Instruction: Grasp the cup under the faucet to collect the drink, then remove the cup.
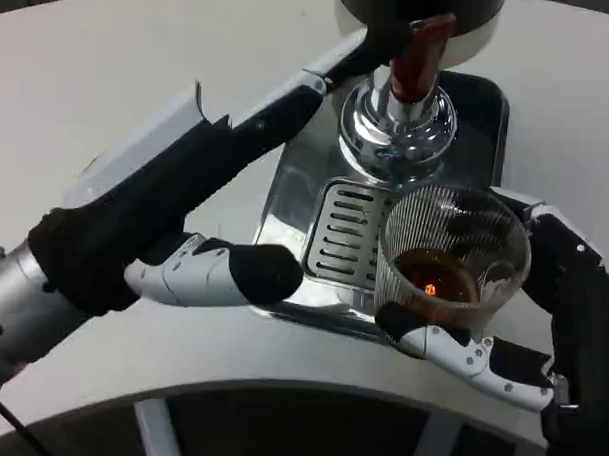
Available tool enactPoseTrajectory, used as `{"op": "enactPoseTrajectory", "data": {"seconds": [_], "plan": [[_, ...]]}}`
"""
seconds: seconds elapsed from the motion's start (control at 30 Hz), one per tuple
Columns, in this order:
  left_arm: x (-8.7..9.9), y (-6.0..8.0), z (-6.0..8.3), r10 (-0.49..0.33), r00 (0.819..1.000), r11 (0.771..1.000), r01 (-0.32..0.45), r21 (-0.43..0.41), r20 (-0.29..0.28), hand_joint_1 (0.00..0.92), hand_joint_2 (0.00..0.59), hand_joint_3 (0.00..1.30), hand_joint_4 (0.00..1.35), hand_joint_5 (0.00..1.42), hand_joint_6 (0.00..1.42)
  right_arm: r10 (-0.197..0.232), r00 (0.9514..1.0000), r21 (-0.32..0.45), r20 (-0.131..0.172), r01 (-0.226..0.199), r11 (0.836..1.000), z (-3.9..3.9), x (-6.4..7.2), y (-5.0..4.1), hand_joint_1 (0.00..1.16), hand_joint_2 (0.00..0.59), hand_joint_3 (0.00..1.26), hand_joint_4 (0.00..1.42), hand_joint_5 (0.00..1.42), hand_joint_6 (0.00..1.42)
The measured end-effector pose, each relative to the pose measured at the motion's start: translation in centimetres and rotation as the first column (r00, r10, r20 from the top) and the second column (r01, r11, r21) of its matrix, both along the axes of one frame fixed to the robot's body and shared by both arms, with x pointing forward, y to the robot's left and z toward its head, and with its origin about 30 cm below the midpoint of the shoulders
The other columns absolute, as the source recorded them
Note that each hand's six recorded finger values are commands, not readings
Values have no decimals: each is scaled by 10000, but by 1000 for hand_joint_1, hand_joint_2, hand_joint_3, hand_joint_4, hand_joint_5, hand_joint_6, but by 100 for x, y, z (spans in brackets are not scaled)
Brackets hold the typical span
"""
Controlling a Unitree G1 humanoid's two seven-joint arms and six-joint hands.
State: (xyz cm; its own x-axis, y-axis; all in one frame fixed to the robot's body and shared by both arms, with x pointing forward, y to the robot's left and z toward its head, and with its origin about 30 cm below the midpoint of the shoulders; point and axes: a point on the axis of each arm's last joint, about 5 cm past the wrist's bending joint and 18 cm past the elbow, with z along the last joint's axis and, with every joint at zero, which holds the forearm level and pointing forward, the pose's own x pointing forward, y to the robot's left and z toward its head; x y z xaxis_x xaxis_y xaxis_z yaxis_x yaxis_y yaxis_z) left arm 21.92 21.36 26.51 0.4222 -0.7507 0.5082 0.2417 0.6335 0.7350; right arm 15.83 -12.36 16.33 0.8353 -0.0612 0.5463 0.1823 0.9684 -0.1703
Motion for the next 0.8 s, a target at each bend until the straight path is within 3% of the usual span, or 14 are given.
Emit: {"op": "enactPoseTrajectory", "data": {"seconds": [0.27, 0.5, 0.8], "plan": [[-141, 159, -38, 87, 9960, 9955, -170, 937, 885, 0, 51, 60, 0, 13, 7, 392, 9985, -439, -383, -409, 9982, 89, -301, -153, 1015, 131, 807, 824, 939, 813], [-275, 282, -100, 76, 9932, 9809, -300, 1921, 1164, 0, 50, 61, 0, 13, 0, 670, 9945, -734, -800, -729, 9946, 136, -455, -246, 1010, 134, 807, 824, 939, 813], [-512, 435, -241, -24, 9880, 9551, -436, 2930, 1546, 0, 50, 62, 0, 3, 0, 899, 9905, -882, -1038, -993, 9911, 193, -617, -307, 1009, 134, 807, 824, 939, 813]]}}
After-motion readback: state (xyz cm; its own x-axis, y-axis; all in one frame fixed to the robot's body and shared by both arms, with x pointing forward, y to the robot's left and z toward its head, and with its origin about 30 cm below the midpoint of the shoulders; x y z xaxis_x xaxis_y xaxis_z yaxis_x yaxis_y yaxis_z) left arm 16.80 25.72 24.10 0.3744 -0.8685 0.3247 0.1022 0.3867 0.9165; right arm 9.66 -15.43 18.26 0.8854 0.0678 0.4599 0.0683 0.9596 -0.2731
